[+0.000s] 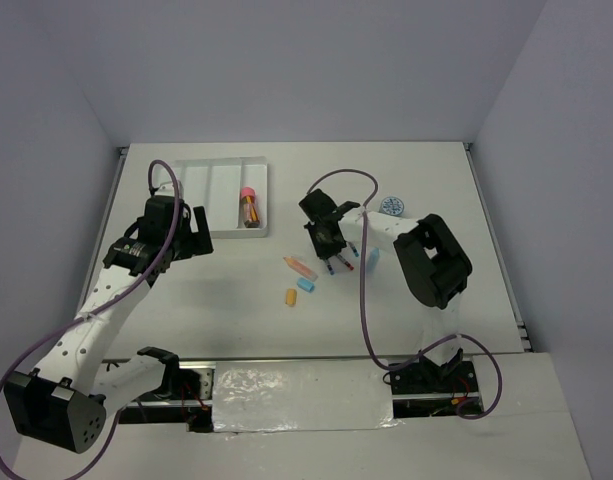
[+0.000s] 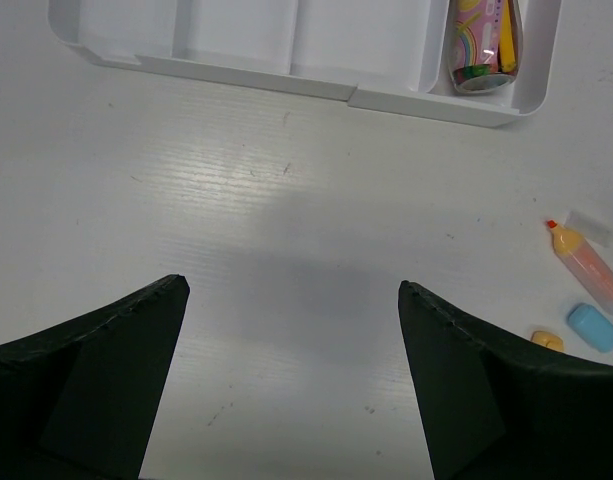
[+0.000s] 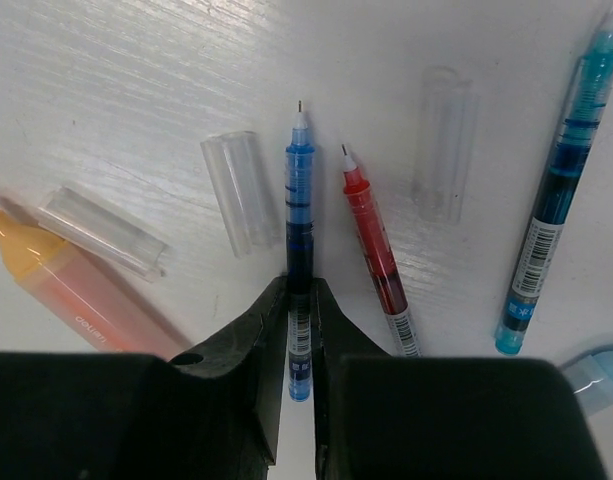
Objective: Sort the stationery into containers
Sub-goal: Pick up the pen from the center of the board.
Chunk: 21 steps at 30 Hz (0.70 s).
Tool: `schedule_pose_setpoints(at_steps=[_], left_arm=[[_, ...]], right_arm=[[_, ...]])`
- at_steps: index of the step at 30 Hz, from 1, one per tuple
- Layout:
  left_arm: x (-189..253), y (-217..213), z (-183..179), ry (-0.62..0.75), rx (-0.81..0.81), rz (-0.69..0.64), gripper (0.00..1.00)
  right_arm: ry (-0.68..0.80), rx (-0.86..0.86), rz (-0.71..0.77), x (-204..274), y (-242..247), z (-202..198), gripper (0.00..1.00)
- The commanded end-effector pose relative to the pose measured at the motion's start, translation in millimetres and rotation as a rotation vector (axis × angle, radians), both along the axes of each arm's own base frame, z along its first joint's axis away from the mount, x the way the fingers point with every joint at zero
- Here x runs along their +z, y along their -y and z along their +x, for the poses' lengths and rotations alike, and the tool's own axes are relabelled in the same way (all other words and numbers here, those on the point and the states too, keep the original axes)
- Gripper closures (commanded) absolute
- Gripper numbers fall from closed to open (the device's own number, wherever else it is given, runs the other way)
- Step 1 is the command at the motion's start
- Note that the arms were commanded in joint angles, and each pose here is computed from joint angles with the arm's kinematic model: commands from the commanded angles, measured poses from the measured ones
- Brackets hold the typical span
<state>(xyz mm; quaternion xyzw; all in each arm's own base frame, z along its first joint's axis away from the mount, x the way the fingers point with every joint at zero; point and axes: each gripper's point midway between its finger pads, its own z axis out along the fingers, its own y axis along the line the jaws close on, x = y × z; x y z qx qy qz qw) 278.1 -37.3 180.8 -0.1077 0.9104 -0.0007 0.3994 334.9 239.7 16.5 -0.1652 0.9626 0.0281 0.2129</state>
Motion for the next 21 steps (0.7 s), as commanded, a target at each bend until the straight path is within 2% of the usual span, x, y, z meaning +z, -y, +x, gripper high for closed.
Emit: schedule_pose_setpoints(at_steps=[1,2,3,9,10,11,12,13,15,16,21], left_arm=[[11.7,0.1,6.0,0.045,-0.006,-0.003,0.01],[11.9,1.2,6.9,0.047,-0.009,-0.007,0.01],[12.5,3.0,7.2,0.048,-0.017,-0.016,0.01],[14.4,32.0,15.6,0.037,-0.036,-0.185,0.01],[12.7,38.1,16.7,0.031,-0.011,-0.241,0.01],[13.0,42.7,19.4,0.038,0.001,-0.270,0.01],[13.5,48.6,23.1,0.044,0.046,-0.316,0.01],[15.2,47.2,27.3,0.067,0.086,-0.297,0.01],[24.4,83.8,33.7,0.099,0.061,-0.309,0.01],[28.4,104.7,32.0,0.116,0.036,-0.277,0.01],[9.5,184.4,61.5,0.013,0.006,-0.235,0.01]], right_arm=[[0.057,0.003,0.067,25.1,-11.1,4.4,0.88],[0.068,0.000,0.068,31.4,-10.0,6.0,0.97],[0.091,-0.005,0.070,40.2,-9.6,10.1,1.00],[0.196,-0.009,0.177,105.9,-5.5,12.8,1.00],[0.245,-0.015,0.222,131.6,-1.4,11.9,1.00],[0.250,-0.011,0.241,137.2,2.3,6.3,1.00],[0.275,0.020,0.319,161.9,0.5,-2.8,1.00],[0.294,0.017,0.357,171.5,6.6,-1.8,1.00],[0.298,0.051,0.442,187.3,14.1,-18.9,1.00],[0.293,0.027,0.434,182.3,29.3,-20.4,1.00],[0.393,-0.073,0.434,208.0,84.4,-39.0,1.00]])
